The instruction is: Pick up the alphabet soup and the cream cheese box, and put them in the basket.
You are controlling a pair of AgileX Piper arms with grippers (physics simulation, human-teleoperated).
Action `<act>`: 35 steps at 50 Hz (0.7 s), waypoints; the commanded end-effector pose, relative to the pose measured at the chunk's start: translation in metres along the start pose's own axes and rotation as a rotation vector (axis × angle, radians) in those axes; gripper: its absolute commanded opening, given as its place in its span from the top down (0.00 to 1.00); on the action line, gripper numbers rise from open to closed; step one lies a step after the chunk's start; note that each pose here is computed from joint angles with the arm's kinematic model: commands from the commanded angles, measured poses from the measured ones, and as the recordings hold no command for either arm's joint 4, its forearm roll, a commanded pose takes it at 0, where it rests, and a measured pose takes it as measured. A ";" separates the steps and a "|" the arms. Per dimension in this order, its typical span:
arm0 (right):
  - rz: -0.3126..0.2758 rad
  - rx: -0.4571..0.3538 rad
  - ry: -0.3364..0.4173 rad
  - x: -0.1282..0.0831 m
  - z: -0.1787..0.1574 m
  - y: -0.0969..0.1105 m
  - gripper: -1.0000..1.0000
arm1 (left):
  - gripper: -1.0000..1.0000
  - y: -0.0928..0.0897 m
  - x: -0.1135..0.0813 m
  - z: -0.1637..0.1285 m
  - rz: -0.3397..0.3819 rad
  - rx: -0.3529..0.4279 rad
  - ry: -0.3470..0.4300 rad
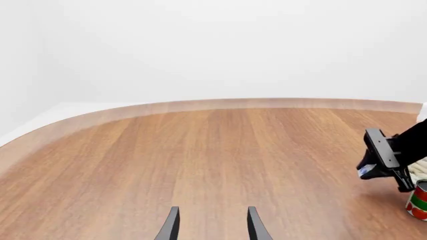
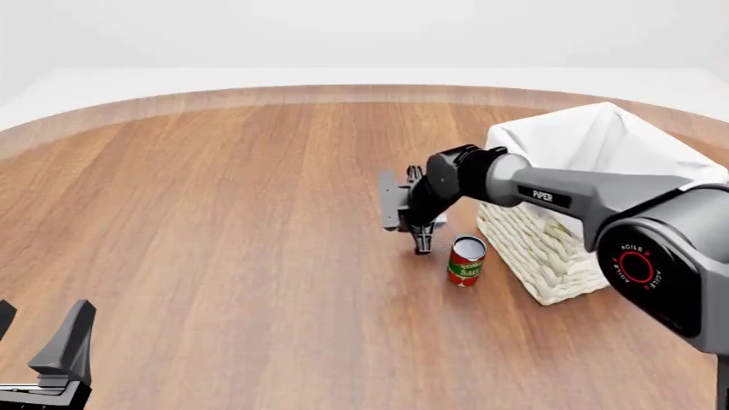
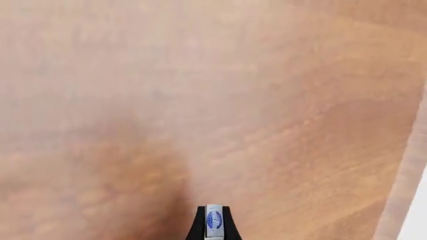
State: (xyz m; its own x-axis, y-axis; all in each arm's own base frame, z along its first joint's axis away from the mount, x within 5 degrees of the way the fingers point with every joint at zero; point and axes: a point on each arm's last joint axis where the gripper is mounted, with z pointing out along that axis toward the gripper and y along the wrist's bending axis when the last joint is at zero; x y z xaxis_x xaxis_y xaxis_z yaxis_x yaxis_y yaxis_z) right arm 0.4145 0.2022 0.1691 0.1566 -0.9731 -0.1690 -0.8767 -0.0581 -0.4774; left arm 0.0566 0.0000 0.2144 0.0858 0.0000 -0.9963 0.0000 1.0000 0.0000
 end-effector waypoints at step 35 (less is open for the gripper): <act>0.190 0.254 -0.150 -0.043 -0.126 -0.065 1.00 | 0.00 0.000 0.000 0.000 0.000 0.000 0.000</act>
State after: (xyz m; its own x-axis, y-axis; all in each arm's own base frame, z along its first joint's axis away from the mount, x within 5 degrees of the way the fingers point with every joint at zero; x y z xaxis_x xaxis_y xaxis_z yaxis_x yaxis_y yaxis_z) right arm 0.4136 0.2207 0.2607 0.1261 -0.9408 -0.3146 -0.7873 0.0981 -0.6087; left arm 0.0566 0.0000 0.2144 0.0858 0.0000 -0.9963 0.0000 1.0000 0.0000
